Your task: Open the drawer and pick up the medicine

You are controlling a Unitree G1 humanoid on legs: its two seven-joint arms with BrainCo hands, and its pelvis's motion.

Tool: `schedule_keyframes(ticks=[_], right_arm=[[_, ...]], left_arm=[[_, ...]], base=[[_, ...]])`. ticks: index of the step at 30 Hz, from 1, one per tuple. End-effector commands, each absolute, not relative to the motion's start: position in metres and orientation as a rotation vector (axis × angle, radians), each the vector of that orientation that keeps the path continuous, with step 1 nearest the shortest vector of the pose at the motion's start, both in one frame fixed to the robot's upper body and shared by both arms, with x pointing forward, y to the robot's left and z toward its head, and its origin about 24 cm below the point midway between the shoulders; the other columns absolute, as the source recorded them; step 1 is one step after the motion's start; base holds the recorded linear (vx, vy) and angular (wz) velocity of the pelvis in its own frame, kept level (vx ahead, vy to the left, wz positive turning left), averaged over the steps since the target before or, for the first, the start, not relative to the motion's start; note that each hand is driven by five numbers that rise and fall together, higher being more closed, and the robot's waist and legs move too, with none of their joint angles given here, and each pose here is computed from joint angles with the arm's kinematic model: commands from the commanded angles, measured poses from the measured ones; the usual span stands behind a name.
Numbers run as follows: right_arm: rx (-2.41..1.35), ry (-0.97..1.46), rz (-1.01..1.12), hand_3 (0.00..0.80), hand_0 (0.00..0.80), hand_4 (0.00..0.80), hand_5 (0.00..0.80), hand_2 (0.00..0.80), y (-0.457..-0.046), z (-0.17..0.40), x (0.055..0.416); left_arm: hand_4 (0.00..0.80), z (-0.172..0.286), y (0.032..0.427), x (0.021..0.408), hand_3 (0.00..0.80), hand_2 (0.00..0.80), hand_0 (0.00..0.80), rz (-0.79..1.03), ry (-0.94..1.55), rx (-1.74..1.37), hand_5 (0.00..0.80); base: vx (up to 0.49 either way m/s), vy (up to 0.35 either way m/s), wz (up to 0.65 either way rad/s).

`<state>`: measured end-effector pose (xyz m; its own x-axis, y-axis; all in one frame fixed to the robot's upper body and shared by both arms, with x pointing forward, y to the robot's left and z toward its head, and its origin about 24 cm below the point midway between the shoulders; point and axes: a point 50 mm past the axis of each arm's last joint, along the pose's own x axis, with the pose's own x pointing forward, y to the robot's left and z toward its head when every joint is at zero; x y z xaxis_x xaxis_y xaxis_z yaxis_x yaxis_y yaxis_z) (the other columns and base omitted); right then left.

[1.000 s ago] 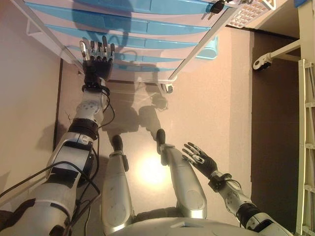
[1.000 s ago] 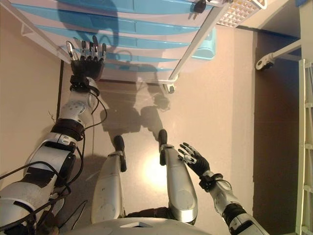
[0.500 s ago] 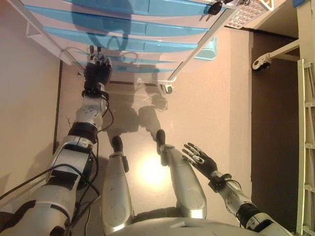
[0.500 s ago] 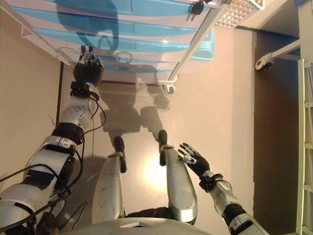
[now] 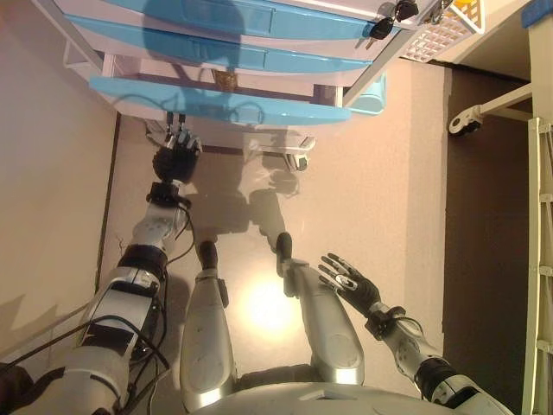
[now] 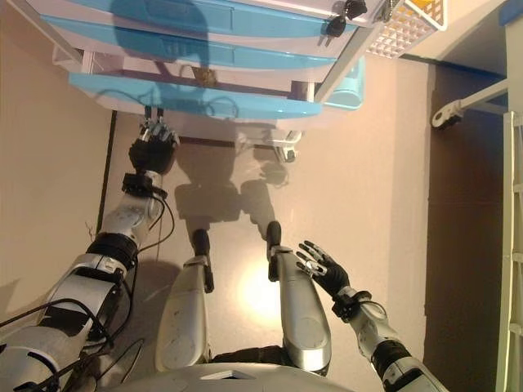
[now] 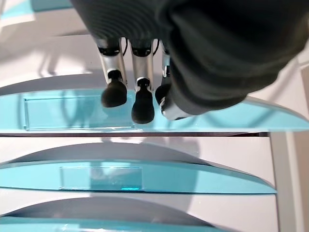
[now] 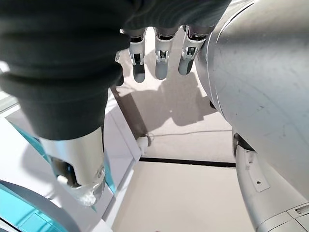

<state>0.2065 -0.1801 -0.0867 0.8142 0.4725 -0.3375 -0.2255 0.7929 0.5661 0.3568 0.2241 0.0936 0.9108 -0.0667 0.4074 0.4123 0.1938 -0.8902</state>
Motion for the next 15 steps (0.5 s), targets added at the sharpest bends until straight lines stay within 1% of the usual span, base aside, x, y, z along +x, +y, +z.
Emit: schedule_keyframes(ticks=[1,8,15], right_arm=[[0.542,0.615,0.394,0.0,0.0,0.0,0.0,0.0,-0.178,-0.104,0.169],[0.529,0.608,0.373,0.0,0.0,0.0,0.0,0.0,-0.183,-0.104,0.168],[0.511,0.608,0.356,0.0,0.0,0.0,0.0,0.0,-0.191,-0.103,0.169]], left_arm=[[0.8,0.131,0.23,0.354,0.8,0.8,0.8,-0.545,-0.555,-1.331,0.8],[0.8,0.082,0.237,0.33,0.8,0.8,0.8,-0.475,-0.532,-1.392,0.8],[0.8,0.028,0.24,0.293,0.8,0.8,0.8,-0.385,-0.504,-1.459,0.8]], base=[[0.0,0.0,0.0],[-0.001,0.006,0.02],[0.004,0.024,0.04]])
